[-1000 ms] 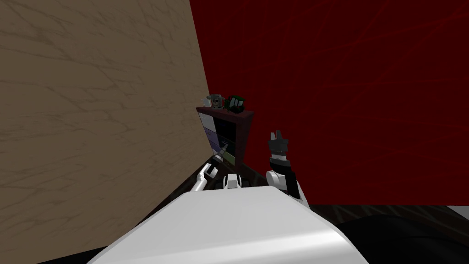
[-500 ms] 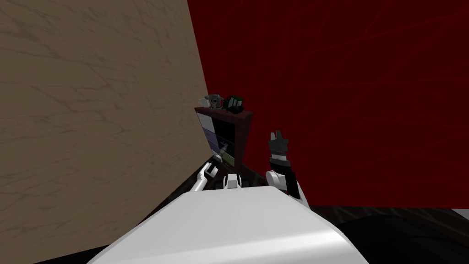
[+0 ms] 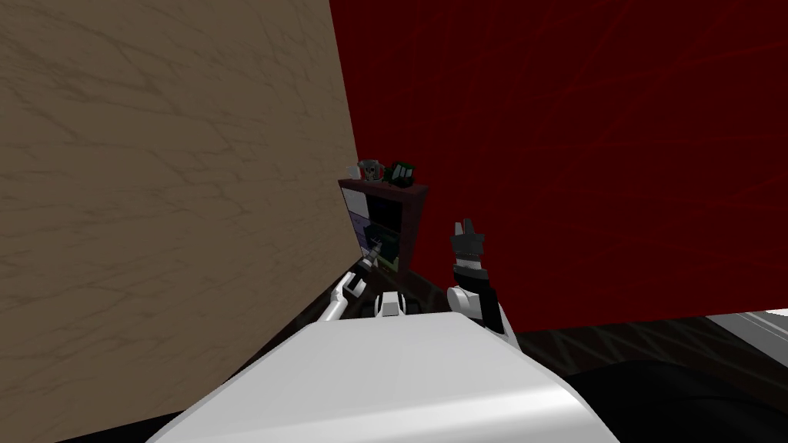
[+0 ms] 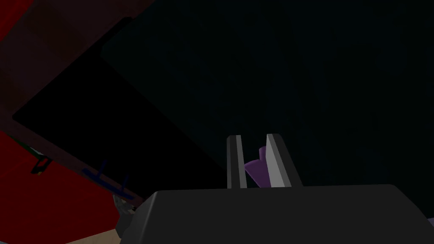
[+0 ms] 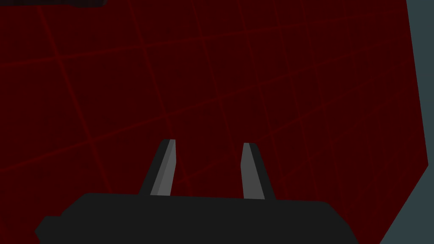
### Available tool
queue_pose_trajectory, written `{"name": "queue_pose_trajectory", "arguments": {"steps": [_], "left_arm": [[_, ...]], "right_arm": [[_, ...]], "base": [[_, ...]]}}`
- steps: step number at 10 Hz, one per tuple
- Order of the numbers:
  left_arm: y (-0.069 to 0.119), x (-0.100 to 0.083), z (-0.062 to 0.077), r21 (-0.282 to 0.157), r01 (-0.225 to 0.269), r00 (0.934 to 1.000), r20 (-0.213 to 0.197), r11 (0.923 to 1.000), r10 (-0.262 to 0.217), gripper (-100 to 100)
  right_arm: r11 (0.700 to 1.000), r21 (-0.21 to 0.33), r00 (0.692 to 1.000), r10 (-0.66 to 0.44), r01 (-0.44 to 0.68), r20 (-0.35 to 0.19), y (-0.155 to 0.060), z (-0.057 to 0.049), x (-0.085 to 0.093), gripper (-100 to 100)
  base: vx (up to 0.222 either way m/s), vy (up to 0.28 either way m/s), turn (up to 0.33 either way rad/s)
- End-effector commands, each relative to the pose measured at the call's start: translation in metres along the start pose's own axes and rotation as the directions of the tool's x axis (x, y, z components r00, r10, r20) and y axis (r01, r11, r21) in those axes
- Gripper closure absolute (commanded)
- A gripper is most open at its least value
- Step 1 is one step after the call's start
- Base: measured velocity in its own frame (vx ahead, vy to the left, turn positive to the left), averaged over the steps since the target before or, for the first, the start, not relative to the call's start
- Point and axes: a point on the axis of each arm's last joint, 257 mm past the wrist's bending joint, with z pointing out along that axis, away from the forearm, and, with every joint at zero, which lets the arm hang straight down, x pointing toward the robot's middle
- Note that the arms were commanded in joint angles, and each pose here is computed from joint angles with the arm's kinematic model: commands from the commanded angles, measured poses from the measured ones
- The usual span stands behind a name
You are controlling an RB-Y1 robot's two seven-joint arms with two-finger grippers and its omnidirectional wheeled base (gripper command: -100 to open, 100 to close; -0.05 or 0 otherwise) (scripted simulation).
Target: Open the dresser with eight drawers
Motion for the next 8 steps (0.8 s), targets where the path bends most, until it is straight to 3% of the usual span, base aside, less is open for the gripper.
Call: {"name": "queue_pose_trajectory", "arguments": {"steps": [1, 3, 4, 8], "left_arm": [[0.002, 0.001, -0.003, -0.005, 0.003, 1.0000, -0.005, 1.0000, -0.003, 100], [0.003, 0.001, -0.004, -0.006, 0.004, 1.0000, -0.008, 1.0000, -0.004, 100], [-0.007, -0.007, 0.009, 0.001, 0.002, 1.0000, -0.005, 1.0000, -0.002, -100], [-0.019, -0.022, 0.031, -0.004, -0.001, 1.0000, 0.001, 1.0000, 0.001, -100]], "right_arm": [[1.000, 0.000, 1.000, 0.000, 0.000, 0.000, 0.000, 0.000, 0.000, 0], [1.000, 0.000, 1.000, 0.000, 0.000, 0.000, 0.000, 0.000, 0.000, 0], [1.000, 0.000, 1.000, 0.000, 0.000, 0.000, 0.000, 0.000, 0.000, 0], [1.000, 0.000, 1.000, 0.000, 0.000, 0.000, 0.000, 0.000, 0.000, 0]], "base": [[-0.116, 0.079, 0.037], [-0.148, 0.114, 0.016], [-0.106, 0.053, -0.027], [-0.041, 0.009, -0.027]]}}
